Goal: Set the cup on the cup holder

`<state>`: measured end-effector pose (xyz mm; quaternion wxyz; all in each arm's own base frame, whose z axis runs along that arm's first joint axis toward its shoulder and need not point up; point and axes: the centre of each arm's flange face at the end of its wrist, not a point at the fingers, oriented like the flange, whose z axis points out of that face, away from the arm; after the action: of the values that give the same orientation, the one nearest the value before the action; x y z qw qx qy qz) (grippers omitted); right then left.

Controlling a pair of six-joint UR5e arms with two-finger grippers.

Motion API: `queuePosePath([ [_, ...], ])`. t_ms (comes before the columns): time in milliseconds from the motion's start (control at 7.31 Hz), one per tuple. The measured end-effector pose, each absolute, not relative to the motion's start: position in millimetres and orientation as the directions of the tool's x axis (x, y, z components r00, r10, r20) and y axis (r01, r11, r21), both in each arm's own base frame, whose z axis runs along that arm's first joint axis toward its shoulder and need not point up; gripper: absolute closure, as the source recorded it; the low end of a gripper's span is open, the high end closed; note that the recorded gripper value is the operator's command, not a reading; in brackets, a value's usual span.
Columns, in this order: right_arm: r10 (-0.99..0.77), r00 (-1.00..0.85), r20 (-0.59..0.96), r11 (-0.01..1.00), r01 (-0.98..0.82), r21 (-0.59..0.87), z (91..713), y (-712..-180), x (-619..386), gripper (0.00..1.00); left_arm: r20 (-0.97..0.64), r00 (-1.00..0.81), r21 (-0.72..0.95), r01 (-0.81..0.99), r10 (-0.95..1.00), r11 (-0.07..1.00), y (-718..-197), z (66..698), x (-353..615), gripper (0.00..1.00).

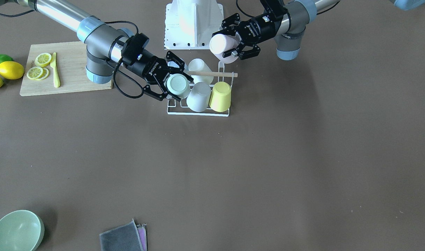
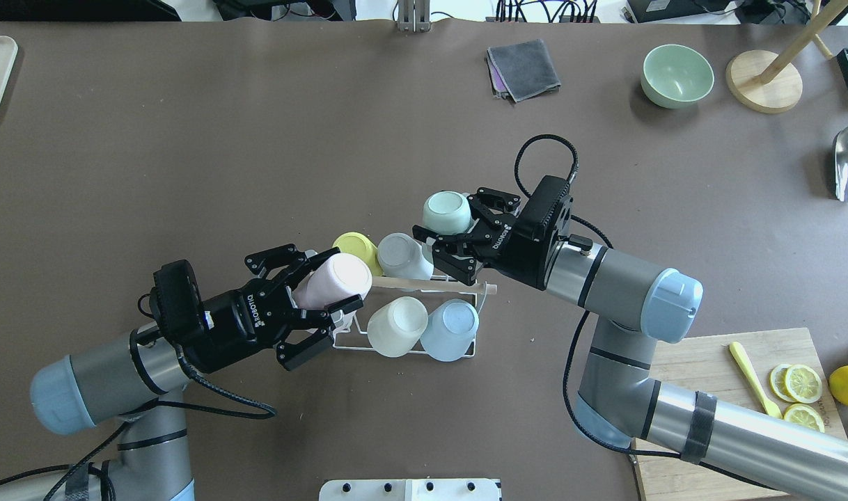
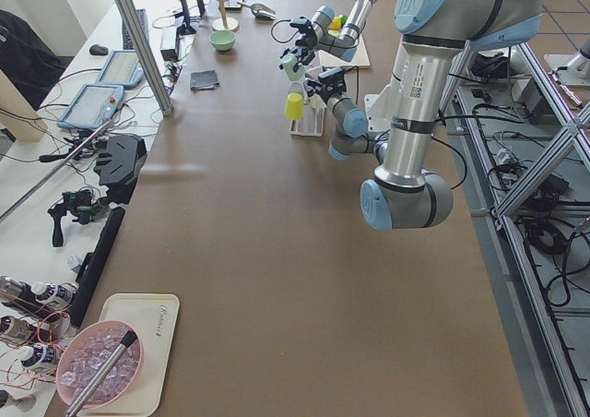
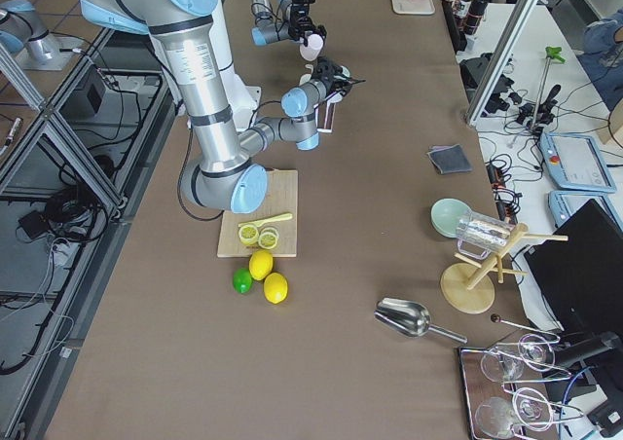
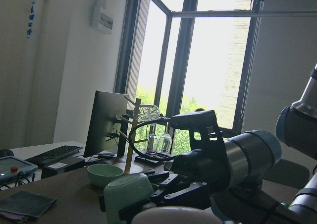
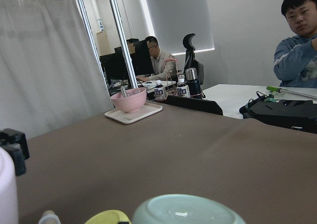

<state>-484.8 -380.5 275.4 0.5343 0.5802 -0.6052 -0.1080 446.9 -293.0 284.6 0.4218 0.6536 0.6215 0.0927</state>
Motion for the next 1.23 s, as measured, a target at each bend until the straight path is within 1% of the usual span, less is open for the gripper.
queuePosePath([
  [274,-0.819,0.241,0.521,0.307,-0.584,0.752,277.7,-378.0,-485.9,1.0,-0.404,0.211,0.669,0.732,0.89,0.13,-294.7,284.0,453.9,1.0],
  [410,-0.819,0.24,0.521,0.307,-0.584,0.751,278.0,-377.6,-485.7,0.01,-0.404,0.211,0.67,0.731,0.89,0.131,-295.7,282.9,457.2,1.0],
  [1231,-0.815,0.233,0.53,0.313,-0.592,0.742,274.9,-377.8,-485.8,0.0,-0.404,0.217,0.689,0.711,0.889,0.14,-295.5,293.5,469.0,1.0],
])
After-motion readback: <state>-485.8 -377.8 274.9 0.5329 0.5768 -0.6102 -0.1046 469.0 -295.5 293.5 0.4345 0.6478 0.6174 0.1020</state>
